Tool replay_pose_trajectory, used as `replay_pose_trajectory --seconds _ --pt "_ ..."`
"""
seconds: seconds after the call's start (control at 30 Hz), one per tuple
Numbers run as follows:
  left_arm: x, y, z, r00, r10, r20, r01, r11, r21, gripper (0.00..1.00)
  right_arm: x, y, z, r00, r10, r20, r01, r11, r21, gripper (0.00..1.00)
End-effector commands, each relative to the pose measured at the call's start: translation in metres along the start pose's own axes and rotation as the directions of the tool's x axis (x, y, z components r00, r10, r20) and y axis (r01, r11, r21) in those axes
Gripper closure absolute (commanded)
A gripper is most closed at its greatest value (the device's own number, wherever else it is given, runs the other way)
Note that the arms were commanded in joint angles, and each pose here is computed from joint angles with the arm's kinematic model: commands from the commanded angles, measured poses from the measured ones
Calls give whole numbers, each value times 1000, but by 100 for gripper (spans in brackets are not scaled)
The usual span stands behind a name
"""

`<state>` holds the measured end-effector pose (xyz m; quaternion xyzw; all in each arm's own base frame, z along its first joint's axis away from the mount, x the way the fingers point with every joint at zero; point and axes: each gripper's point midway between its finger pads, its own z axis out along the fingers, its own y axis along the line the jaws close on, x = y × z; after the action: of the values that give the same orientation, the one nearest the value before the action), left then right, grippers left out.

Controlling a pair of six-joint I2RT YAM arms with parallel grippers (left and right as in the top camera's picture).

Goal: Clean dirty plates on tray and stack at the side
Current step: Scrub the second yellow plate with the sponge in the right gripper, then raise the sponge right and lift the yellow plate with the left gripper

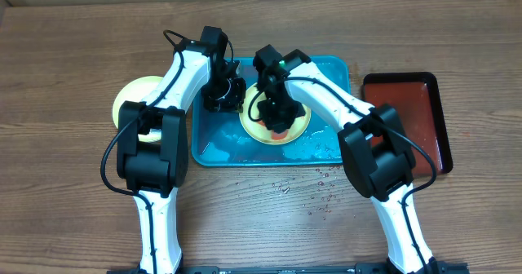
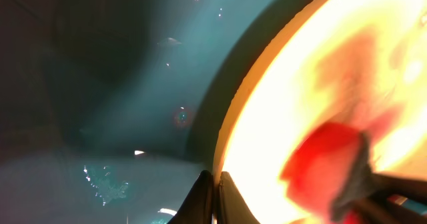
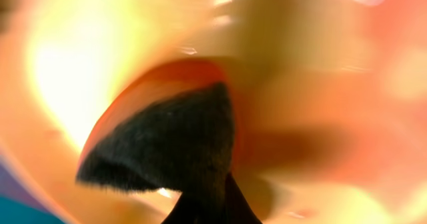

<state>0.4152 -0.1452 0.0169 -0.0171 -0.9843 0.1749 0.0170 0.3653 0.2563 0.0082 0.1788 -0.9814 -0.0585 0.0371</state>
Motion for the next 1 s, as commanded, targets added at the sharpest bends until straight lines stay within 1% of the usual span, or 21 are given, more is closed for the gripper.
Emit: replay_pose_trajectory --seconds 0.0,0.13,0.2,0.23,0.37,0.43,0.5,0.57,0.67,0.73,0.83,0.9,0.97 --pt "-4 -2 -1 1000 24 10 -24 1000 5 96 -3 -66 0 998 58 11 -59 974 217 96" --pt "-4 -1 -1 1000 24 11 -24 1000 0 96 -6 -98 -6 993 111 36 -117 950 290 96" --pt "-5 2 -1 1000 26 14 -26 999 -24 96 -9 -109 -9 987 147 64 -160 934 321 96" --pt "-5 5 0 999 29 17 -28 999 -47 96 -13 -115 -10 981 170 92 -191 925 328 96" --pt "-5 5 0 999 28 17 -27 998 -54 96 -29 -114 -10 970 183 158 -224 926 303 97" --pt "-5 5 0 999 28 19 -27 998 -54 96 -36 -103 -8 967 185 176 -225 943 246 96" --pt "-6 5 0 999 29 21 -27 998 -54 96 -44 -80 -8 970 171 174 -194 973 122 96" --pt "-7 5 0 999 30 24 -29 998 -53 96 -52 -60 -14 971 156 179 -161 987 15 96" --pt "-7 6 0 999 31 27 -30 998 -59 96 -68 -40 -41 964 161 212 -138 983 -120 96" --pt "-8 6 0 999 32 28 -30 998 -61 90 -76 -34 -65 956 166 240 -126 977 -171 96" --pt "-6 7 3 999 32 27 -30 998 -61 78 -84 -35 -113 935 176 307 -116 972 -205 96" --pt "-5 9 8 999 31 25 -29 998 -60 74 -87 -37 -141 919 182 350 -111 971 -211 96" --pt "-3 11 13 999 30 24 -29 998 -60 73 -88 -42 -165 901 189 390 -111 971 -213 96"
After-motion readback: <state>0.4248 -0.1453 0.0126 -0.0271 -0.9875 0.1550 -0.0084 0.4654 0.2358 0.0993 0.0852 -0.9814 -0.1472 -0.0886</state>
